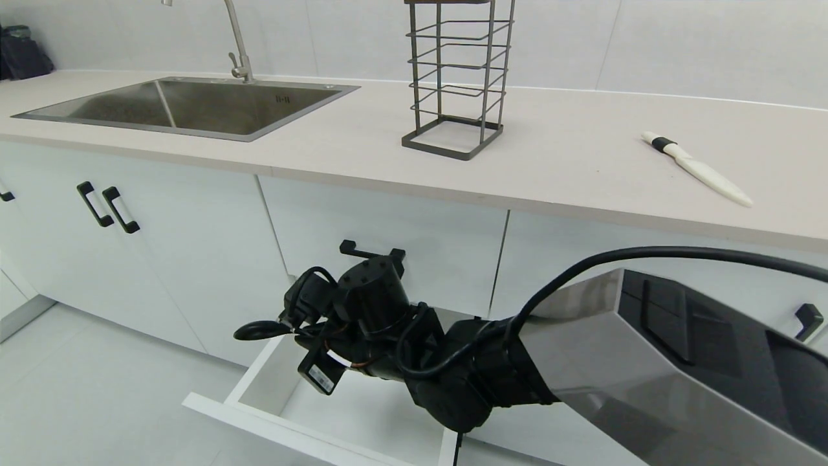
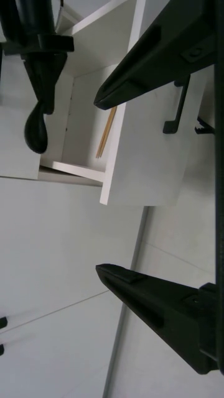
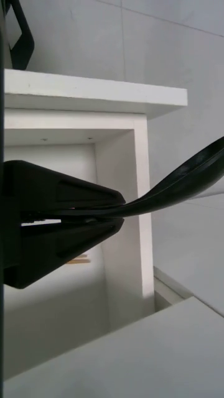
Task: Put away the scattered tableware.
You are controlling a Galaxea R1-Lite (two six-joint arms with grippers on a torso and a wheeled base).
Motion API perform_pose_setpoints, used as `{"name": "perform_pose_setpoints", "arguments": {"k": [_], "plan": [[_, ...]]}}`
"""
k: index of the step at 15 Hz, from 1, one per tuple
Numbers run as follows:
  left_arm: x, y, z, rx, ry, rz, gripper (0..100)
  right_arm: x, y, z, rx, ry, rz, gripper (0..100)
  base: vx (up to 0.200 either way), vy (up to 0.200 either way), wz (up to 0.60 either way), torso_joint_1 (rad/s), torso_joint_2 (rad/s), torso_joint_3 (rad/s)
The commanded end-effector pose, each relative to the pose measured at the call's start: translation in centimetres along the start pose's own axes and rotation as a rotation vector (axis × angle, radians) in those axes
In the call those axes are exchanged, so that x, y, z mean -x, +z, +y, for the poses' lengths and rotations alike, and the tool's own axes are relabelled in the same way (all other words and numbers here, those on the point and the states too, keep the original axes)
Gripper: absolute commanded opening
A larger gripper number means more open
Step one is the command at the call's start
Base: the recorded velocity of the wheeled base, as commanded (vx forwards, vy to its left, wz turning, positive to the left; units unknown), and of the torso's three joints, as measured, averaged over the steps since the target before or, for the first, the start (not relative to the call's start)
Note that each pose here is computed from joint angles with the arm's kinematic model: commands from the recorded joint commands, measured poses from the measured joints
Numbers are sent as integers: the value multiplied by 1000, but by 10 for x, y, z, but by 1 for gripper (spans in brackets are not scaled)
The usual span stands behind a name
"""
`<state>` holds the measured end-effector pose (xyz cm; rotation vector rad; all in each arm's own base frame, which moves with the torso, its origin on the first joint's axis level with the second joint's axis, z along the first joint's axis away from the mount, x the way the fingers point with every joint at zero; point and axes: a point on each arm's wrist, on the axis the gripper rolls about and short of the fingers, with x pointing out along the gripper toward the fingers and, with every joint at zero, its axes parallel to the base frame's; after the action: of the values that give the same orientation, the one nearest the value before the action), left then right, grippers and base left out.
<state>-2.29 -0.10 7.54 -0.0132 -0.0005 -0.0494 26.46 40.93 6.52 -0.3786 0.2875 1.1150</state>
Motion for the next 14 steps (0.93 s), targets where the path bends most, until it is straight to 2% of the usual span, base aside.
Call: {"name": "perform_pose_setpoints", "arguments": {"k": [1, 3, 5, 8, 14], "plan": [[0, 0, 0, 1, 0, 2, 100, -7, -18, -3, -5, -10, 7, 0, 0, 0, 0, 0, 0, 0], [0, 0, 0, 1, 0, 1, 100, -13, -34, -5, -8, -23, -8, 0, 0, 0, 0, 0, 0, 0], [0, 0, 0, 1, 0, 1, 100, -11, -59, -11, -15, -34, 29, 0, 0, 0, 0, 0, 0, 0], [0, 0, 0, 1, 0, 2, 100, -9, -62, -21, -14, -54, 28, 0, 0, 0, 0, 0, 0, 0], [0, 0, 0, 1, 0, 2, 100, -19, -81, -17, -19, -45, 68, 0, 0, 0, 0, 0, 0, 0]]}}
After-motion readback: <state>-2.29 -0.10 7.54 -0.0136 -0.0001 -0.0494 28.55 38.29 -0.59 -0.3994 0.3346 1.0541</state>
